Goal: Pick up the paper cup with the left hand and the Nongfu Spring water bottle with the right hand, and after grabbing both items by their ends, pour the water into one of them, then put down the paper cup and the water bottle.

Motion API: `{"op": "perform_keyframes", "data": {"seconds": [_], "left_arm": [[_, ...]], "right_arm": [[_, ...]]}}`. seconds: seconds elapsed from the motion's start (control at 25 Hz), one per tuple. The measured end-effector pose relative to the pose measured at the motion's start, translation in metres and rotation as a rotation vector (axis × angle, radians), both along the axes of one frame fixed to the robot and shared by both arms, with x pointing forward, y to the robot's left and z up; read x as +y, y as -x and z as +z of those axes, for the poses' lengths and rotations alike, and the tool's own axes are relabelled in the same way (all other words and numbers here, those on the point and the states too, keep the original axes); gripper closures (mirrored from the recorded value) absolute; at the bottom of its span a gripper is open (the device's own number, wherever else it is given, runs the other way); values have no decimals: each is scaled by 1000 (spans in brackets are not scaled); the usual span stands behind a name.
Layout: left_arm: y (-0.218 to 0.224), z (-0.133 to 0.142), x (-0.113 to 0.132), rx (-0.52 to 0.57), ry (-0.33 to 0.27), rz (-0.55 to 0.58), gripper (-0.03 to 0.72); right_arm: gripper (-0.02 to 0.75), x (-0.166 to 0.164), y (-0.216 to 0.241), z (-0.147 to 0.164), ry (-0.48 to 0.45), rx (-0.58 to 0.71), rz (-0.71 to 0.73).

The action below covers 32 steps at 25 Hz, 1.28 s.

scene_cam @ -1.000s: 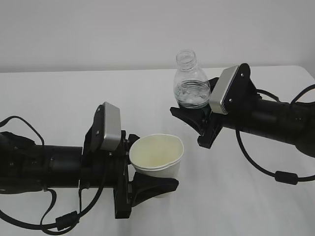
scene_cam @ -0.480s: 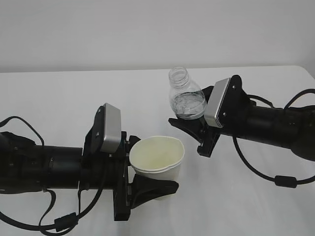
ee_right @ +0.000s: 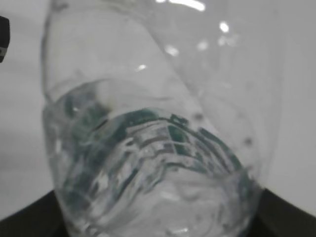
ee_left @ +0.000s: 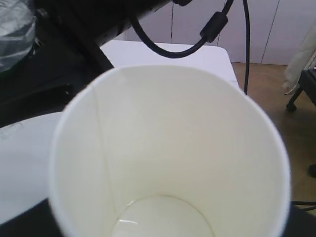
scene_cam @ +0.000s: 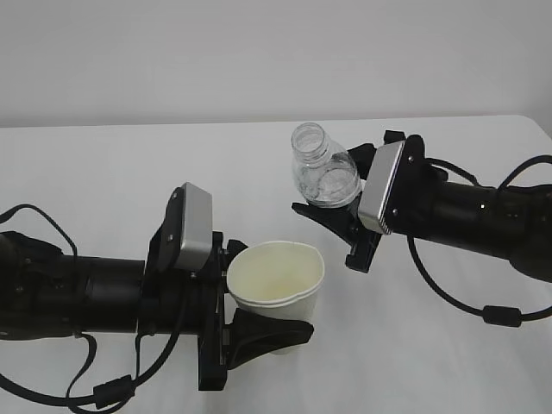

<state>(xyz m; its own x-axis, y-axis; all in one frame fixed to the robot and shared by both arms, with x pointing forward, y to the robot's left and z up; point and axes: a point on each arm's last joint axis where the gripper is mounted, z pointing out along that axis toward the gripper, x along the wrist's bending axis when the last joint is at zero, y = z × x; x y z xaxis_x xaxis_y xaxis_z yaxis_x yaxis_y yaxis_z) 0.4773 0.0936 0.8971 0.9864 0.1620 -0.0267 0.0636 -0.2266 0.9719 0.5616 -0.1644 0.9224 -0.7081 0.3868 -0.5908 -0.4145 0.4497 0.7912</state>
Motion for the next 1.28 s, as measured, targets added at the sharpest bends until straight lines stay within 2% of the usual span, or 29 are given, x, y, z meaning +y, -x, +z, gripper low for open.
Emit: {"op": "perform_keyframes", "data": {"seconds": [0.12,0.92,1.16,1.28], "left_arm": [[0,0,0,0,-1,-2,217],[-2,1,0,-15,12,16,217],[-2,1,0,-65,4,4,217],[-3,-2,1,-77,-33,10,217]], "right_arm": [[264,1,1,3,-3,-49,20],[264,0,-1,6,131,-290,32],[265,0,-1,6,149,-317,31],[265,0,-2,6,152,-321,30]]}}
